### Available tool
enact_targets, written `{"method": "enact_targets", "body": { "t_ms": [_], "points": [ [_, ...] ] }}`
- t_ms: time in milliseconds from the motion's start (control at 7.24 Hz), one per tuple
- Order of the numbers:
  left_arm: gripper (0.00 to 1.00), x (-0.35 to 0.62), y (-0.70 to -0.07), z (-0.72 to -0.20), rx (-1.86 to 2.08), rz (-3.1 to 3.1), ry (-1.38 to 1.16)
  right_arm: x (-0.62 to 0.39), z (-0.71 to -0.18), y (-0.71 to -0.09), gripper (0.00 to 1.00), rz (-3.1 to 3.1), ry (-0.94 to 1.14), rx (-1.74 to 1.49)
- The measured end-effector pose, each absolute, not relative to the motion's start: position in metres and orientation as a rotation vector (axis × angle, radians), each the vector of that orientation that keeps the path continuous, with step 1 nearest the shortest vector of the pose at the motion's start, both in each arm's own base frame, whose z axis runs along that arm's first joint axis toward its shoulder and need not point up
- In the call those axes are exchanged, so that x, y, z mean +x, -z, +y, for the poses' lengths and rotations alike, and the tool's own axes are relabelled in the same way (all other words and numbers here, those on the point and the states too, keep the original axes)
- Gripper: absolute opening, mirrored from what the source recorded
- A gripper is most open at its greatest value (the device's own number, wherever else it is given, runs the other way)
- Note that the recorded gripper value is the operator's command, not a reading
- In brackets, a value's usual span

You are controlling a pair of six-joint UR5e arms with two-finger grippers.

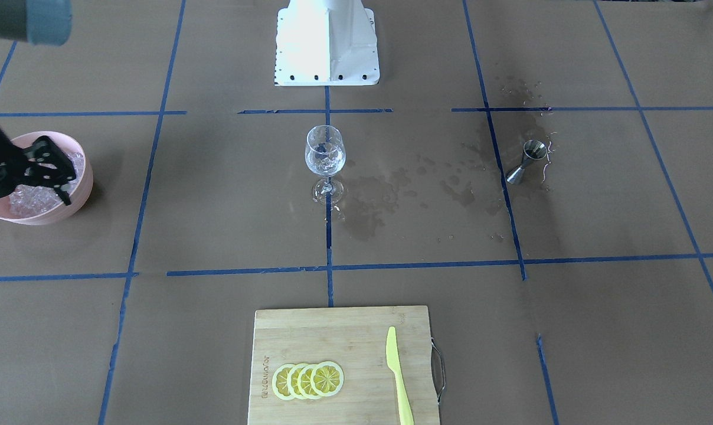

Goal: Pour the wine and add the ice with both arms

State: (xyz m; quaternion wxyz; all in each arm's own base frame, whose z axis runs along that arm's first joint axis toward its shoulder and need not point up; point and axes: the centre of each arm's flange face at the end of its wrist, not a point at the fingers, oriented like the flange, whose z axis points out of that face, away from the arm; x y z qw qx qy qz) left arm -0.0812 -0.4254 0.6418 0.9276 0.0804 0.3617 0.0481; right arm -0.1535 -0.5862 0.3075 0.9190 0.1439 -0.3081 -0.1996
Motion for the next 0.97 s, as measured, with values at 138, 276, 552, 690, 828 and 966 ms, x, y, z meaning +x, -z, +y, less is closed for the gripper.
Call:
{"method": "enact_targets", "body": {
  "t_ms": [138, 276, 552, 690, 828, 966],
  "points": [
    [1.0, -0.079, -0.634, -0.424, 0.134, 0.779, -0.086, -0.115, -0.592, -0.353, 1.0, -0.616, 0.448, 0.269],
    [1.0, -0.077, -0.624, -0.421, 0.105, 0.798, -0.074, -0.076, -0.591, -0.4, 1.0, -0.619, 0.472, 0.234],
    [1.0, -0.078, -0.617, -0.419, 0.084, 0.803, -0.068, -0.016, -0.56, -0.491, 1.0, -0.628, 0.43, 0.132],
    [1.0, -0.078, -0.618, -0.418, 0.081, 0.802, -0.068, 0.01, -0.536, -0.53, 1.0, -0.63, 0.377, 0.078],
    [1.0, -0.077, -0.618, -0.418, 0.081, 0.802, -0.069, 0.031, -0.516, -0.557, 1.0, -0.634, 0.327, 0.043],
    [1.0, -0.077, -0.618, -0.418, 0.082, 0.802, -0.07, 0.045, -0.503, -0.574, 1.0, -0.637, 0.297, 0.033]
  ]
}}
